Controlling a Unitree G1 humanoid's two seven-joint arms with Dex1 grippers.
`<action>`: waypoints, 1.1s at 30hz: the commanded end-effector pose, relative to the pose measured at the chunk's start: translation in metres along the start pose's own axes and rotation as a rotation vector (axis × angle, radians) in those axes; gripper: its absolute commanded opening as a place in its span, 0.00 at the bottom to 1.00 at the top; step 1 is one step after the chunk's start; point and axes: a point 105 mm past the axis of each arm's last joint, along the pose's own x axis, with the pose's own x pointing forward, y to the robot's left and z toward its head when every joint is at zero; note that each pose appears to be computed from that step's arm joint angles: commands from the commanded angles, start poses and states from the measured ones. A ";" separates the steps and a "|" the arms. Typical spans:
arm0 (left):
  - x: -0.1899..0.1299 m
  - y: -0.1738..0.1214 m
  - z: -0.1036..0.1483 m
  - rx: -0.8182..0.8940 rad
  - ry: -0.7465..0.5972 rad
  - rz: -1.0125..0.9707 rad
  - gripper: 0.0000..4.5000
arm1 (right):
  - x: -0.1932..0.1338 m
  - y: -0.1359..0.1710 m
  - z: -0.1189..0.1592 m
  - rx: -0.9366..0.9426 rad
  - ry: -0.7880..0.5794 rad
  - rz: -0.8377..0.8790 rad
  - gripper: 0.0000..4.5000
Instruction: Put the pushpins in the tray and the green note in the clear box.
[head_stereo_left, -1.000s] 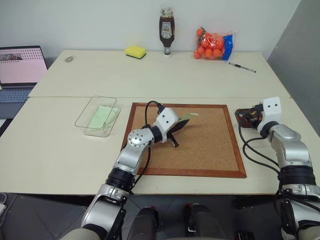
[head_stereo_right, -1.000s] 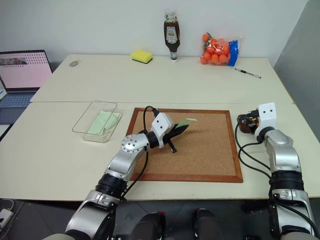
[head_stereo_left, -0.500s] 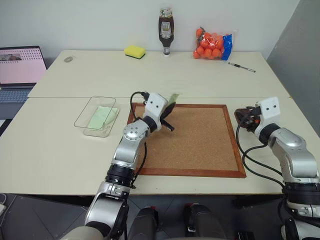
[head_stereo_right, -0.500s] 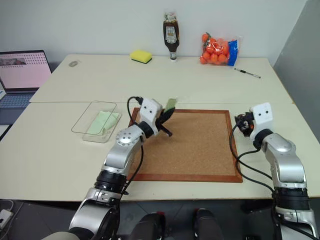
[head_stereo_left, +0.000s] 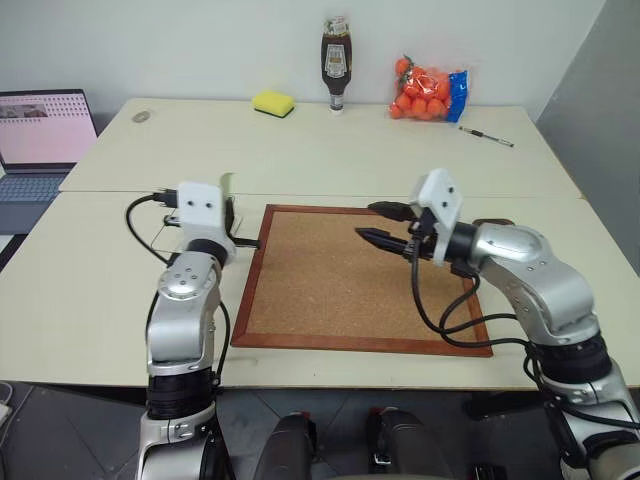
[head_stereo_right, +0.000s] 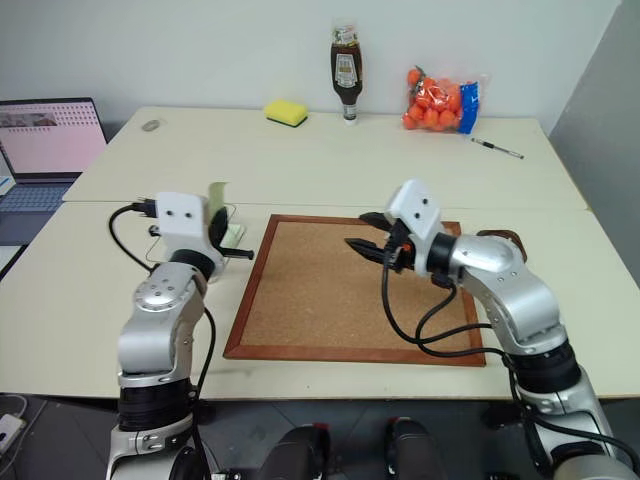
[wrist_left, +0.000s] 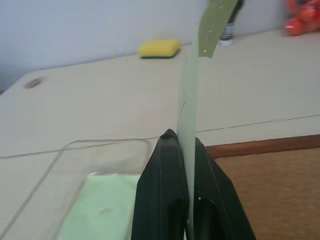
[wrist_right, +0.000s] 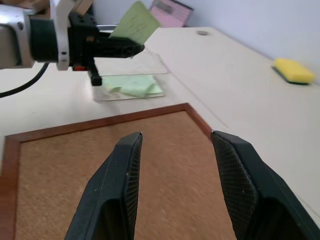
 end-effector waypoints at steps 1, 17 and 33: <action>-0.007 0.026 0.000 -0.062 0.046 0.165 0.00 | 0.015 0.003 0.011 -0.063 -0.002 0.077 0.51; 0.000 0.047 -0.019 -0.286 0.213 0.356 0.31 | 0.040 0.005 0.027 -0.125 -0.013 0.127 0.52; -0.002 0.041 -0.014 0.015 0.229 0.388 0.77 | 0.028 0.004 0.023 -0.084 -0.032 0.080 0.52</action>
